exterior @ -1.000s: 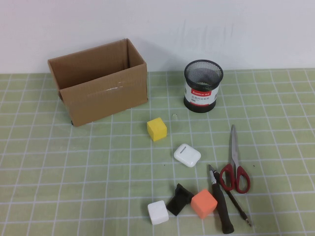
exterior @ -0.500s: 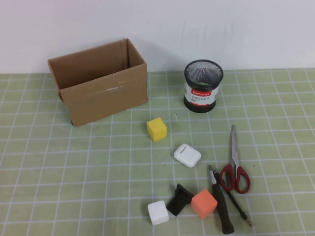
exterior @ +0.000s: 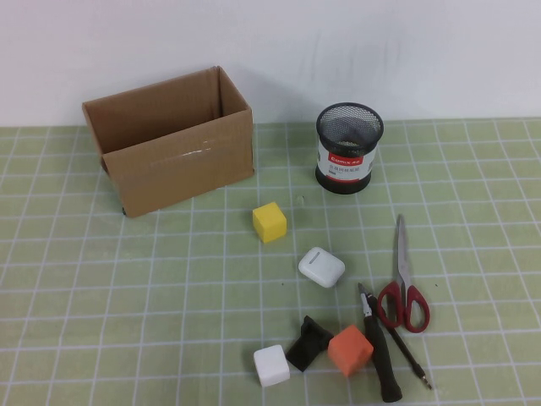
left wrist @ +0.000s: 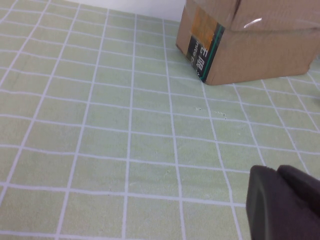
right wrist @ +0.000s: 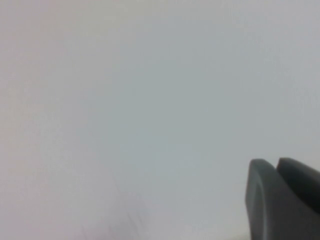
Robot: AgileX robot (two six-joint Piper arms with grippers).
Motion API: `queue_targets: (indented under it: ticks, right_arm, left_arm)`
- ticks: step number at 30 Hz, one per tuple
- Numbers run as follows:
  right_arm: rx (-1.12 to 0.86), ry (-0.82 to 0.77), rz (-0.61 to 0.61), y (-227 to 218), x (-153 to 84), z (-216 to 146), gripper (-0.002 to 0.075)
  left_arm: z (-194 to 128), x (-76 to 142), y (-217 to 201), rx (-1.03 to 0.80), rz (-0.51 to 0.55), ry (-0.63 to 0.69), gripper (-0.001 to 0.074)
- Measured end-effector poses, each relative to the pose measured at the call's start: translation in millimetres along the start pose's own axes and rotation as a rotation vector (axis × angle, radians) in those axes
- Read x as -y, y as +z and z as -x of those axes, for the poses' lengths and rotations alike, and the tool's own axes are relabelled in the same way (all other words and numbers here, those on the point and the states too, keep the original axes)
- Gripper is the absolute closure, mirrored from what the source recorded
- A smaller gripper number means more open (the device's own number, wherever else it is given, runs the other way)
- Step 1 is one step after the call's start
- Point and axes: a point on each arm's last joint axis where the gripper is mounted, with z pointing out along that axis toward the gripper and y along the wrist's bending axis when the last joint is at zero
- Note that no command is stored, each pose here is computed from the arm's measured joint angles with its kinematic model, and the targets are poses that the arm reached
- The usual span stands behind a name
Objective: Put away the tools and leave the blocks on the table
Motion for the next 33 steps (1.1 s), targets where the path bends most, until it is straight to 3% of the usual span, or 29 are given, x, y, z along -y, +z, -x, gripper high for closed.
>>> queue_targets:
  ticks: [5, 12, 19, 25, 33]
  right_arm:
    - [-0.209, -0.129, -0.059, 46, 7, -20, 0.0735]
    - [-0.433, 0.084, -0.05, 90, 7, -50, 0.0735]
    - [-0.754, -0.056, 0.106, 129, -2, -77, 0.0735]
    - [-1.027, -0.151, 0.218, 177, -26, -102, 0.0719]
    - [-1.231, -0.389, 0.215, 225, -83, -153, 0.0559]
  left_arm:
    - [0, 0, 0, 0.0, 0.0, 0.0, 0.0739]
    - [0, 0, 0, 0.0, 0.0, 0.0, 0.0739]
    - [0, 0, 0, 0.0, 0.0, 0.0, 0.0739]
    - [0, 0, 0, 0.0, 0.0, 0.0, 0.0739]
    - [0, 0, 0, 0.0, 0.0, 0.0, 0.0739]
